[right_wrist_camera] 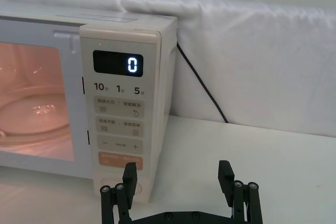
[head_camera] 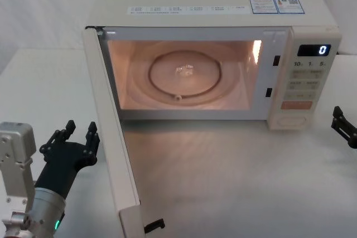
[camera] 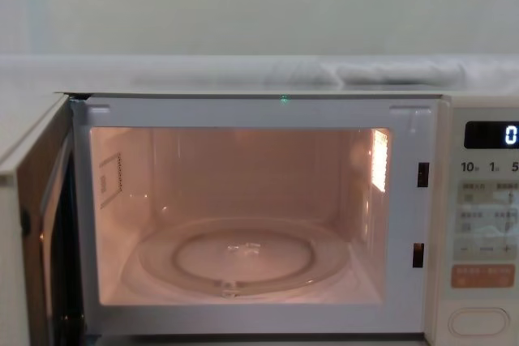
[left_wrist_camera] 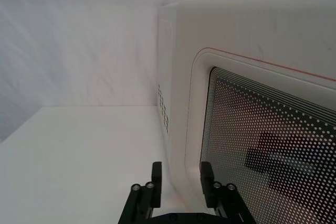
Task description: Press the button to open the microwave door with one hand; close the microwave door with the other hand.
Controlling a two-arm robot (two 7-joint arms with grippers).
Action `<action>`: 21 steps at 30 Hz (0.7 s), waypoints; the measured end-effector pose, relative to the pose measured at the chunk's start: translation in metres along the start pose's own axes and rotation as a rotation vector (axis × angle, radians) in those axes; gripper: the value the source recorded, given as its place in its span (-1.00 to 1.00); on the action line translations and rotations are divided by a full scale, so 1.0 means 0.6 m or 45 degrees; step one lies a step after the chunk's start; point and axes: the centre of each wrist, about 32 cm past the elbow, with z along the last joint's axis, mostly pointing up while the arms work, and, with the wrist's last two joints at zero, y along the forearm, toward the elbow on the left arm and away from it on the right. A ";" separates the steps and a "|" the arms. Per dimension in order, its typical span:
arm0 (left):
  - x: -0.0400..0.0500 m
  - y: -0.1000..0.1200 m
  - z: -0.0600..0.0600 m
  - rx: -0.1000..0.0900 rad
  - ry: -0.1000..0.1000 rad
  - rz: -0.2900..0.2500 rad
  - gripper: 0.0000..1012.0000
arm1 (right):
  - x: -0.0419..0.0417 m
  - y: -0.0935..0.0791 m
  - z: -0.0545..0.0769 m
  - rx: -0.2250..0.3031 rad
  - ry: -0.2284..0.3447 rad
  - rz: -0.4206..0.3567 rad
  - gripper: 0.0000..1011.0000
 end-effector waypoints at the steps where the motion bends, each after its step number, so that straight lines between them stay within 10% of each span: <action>1: 0.000 0.000 0.000 0.000 0.000 0.000 -0.04 | 0.000 0.000 0.000 0.000 0.000 0.000 0.98; 15: 0.000 0.000 0.000 0.000 0.000 0.000 -0.95 | 0.000 0.000 0.000 0.000 0.000 0.000 0.98; 21: 0.000 0.000 0.000 0.000 0.000 0.000 -1.00 | 0.000 0.000 0.000 0.000 0.000 0.000 0.98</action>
